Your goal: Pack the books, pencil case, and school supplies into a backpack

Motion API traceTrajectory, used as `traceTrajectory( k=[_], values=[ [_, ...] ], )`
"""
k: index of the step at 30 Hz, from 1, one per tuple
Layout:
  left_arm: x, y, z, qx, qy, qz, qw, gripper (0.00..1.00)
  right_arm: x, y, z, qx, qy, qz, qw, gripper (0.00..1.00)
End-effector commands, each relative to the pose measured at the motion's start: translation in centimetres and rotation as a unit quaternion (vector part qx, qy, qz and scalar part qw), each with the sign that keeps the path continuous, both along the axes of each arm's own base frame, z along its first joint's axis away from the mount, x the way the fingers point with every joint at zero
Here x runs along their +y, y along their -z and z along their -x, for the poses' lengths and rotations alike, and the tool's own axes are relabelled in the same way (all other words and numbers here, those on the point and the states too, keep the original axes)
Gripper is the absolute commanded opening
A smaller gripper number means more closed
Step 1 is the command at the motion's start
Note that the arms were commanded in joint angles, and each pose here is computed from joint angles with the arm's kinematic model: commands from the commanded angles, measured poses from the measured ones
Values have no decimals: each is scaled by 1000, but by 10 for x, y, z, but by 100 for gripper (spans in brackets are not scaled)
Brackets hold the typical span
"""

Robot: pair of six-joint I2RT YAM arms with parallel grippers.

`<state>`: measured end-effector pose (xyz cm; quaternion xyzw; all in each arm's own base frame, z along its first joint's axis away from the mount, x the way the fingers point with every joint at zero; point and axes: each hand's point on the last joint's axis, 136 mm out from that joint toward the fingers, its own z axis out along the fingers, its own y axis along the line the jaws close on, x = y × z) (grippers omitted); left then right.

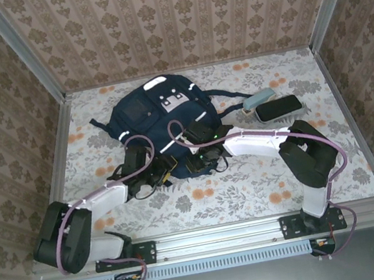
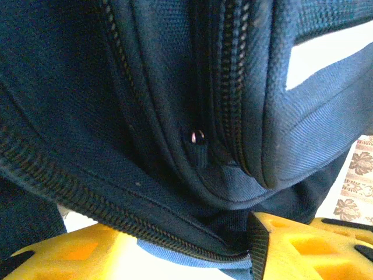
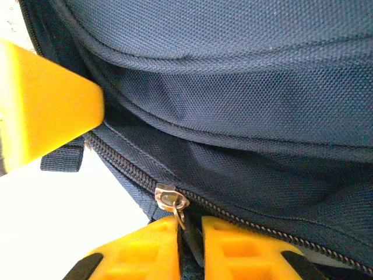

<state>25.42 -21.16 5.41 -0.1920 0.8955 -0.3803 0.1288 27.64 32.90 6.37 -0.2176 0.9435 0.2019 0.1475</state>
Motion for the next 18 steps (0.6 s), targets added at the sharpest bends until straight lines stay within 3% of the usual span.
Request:
traceTrajectory(
  k=[1, 10, 18],
  values=[
    [-1, -4, -14, -21, -11, -9, 1000, 51, 1, -13, 5, -2, -10, -1, 1000, 13],
    [11, 11, -12, -13, -18, -50, 998, 37, -2, -29, 3, -35, -6, 21, 999, 1],
    [18, 22, -10, -7, -19, -74, 997, 18, -14, -48, 1, -79, -9, 88, 993, 0]
  ],
)
